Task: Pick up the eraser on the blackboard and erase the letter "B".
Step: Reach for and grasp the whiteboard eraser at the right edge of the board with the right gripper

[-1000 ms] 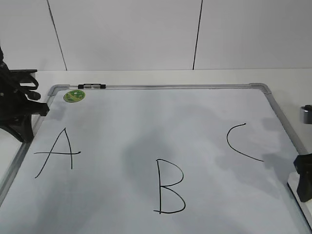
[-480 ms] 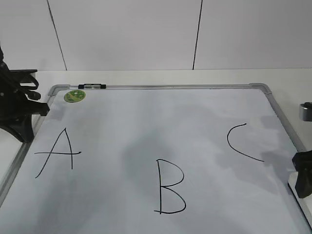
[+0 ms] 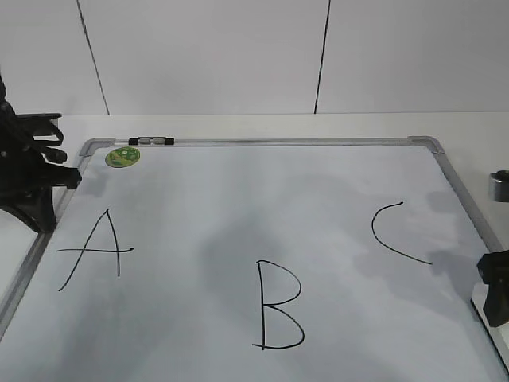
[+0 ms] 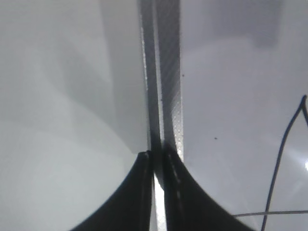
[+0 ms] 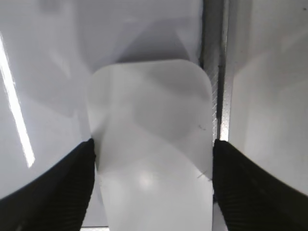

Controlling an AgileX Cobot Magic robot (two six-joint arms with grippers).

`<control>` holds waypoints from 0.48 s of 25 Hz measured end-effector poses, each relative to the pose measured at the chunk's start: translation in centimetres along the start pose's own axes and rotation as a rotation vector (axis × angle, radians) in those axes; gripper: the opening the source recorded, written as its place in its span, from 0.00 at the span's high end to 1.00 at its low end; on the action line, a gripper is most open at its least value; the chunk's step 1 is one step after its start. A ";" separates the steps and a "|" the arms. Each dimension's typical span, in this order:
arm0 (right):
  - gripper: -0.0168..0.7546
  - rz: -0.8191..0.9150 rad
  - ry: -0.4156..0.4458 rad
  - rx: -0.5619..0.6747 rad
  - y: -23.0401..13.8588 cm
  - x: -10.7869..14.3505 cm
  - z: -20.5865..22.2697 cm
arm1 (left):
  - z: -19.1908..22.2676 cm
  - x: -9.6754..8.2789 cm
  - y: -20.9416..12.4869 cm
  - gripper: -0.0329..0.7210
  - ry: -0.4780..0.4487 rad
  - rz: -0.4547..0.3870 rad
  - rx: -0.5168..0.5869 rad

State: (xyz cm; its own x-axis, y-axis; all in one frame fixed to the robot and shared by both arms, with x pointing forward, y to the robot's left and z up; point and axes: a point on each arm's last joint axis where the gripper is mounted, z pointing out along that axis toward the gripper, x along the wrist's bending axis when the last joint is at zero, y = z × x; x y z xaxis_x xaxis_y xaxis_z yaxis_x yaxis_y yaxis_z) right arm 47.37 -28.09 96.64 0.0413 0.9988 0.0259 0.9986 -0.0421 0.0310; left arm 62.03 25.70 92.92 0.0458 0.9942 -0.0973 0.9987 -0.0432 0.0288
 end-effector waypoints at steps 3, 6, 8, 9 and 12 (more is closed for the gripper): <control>0.21 0.000 -0.001 0.000 0.0 0.0 0.0 | 0.0 0.0 0.0 0.93 0.000 0.000 0.000; 0.21 -0.001 -0.002 0.000 0.0 0.0 0.0 | 0.0 0.0 0.0 0.93 0.000 0.000 0.002; 0.21 -0.001 -0.002 0.000 0.0 0.0 0.0 | 0.0 0.0 0.0 0.93 -0.001 0.000 0.002; 0.21 -0.001 -0.002 0.000 0.0 0.0 0.0 | 0.0 0.0 0.0 0.93 -0.001 0.000 0.002; 0.21 -0.001 -0.002 0.000 0.0 0.0 0.0 | 0.0 0.0 0.0 0.93 -0.002 -0.001 0.002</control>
State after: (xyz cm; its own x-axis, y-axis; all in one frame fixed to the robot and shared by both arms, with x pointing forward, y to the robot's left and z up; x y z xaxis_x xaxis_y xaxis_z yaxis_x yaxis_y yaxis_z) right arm 47.37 -28.11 96.64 0.0401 0.9989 0.0241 0.9987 -0.0408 0.0312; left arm 62.01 25.68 92.92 0.0446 0.9941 -0.0992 0.9987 -0.0421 0.0270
